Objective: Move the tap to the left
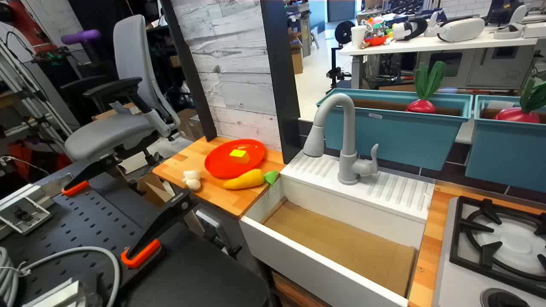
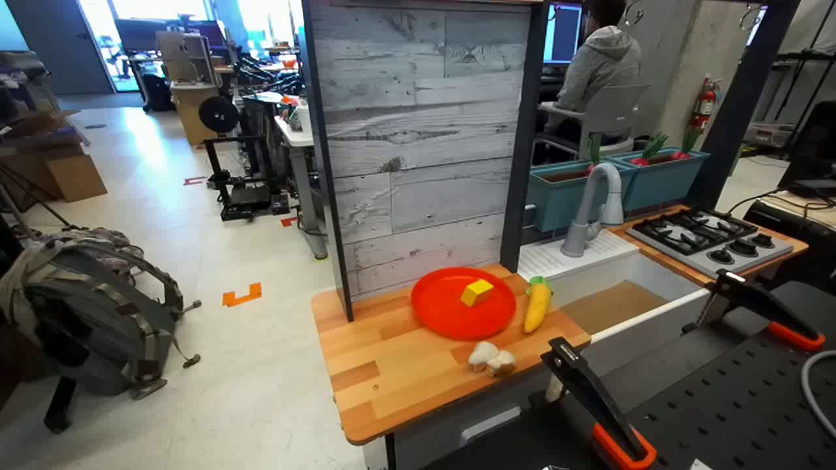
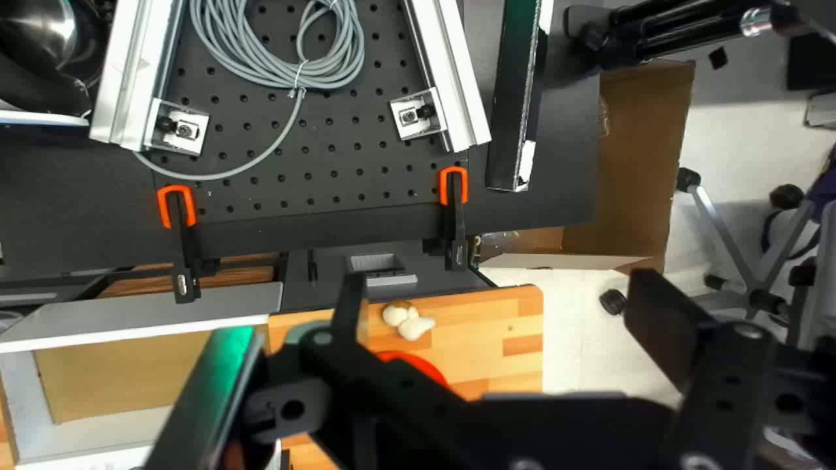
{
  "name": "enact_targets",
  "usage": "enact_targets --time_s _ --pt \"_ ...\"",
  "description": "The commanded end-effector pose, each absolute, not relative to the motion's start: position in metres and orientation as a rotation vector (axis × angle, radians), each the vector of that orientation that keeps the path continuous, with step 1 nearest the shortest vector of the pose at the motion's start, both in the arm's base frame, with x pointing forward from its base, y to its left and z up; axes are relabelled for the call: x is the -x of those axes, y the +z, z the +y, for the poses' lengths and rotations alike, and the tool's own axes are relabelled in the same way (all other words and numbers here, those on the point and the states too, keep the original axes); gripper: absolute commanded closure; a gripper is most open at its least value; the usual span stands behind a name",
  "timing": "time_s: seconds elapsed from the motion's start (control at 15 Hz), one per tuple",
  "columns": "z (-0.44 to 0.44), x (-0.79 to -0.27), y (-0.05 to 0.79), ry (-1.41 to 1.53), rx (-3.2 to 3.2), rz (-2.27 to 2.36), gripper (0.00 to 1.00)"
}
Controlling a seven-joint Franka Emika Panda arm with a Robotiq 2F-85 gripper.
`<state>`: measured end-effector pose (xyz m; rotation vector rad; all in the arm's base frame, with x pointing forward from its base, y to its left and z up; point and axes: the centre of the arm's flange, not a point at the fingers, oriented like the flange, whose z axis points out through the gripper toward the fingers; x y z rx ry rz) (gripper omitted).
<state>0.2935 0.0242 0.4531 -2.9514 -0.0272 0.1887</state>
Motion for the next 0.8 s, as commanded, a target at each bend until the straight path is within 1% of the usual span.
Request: enact_targets --time_s 0.0,0.47,0.67,0.73 --pt "0.024 -0.294 0.453 0.189 2.951 -0.027 0.0" --pt "0.022 -0.297 0.453 0.17 2.947 -0.022 0.0" --pt "0.013 -0.33 0.448 0.054 2.932 0.027 0.0" --pt "0.008 -0.343 0.446 -0.033 2.922 0.052 0.0"
